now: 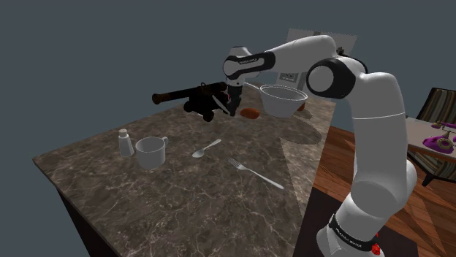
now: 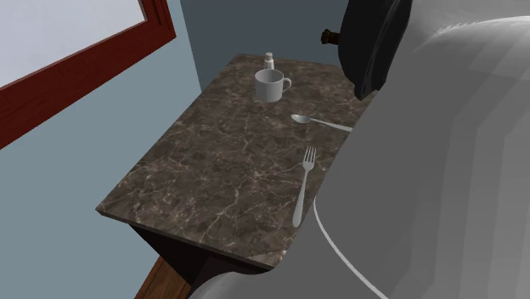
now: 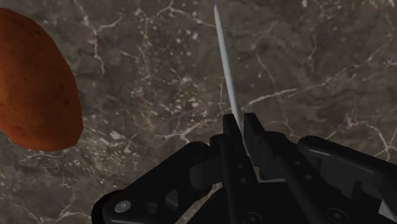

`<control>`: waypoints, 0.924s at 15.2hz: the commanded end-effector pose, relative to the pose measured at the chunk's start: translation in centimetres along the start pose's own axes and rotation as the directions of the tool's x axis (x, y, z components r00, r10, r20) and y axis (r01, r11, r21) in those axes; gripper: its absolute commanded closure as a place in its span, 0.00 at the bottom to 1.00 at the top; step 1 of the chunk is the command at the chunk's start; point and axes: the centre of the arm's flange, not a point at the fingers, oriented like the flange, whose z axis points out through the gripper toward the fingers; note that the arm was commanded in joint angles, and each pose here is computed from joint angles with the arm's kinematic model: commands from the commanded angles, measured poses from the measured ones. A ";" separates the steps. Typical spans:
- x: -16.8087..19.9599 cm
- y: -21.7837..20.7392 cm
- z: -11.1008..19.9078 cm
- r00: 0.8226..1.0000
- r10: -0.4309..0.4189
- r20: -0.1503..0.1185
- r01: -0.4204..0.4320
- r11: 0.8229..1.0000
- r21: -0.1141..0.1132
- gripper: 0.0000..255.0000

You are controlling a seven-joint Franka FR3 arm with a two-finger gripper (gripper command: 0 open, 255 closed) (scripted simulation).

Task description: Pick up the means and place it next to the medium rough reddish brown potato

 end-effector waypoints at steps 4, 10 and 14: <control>0.1 0.1 3.3 1.000 0.001 0.004 -0.001 1.000 0.002 1.00; 0.1 0.1 3.3 1.000 0.001 0.004 -0.001 1.000 0.002 1.00; 0.4 0.0 3.4 1.000 0.001 0.004 -0.001 1.000 0.002 0.00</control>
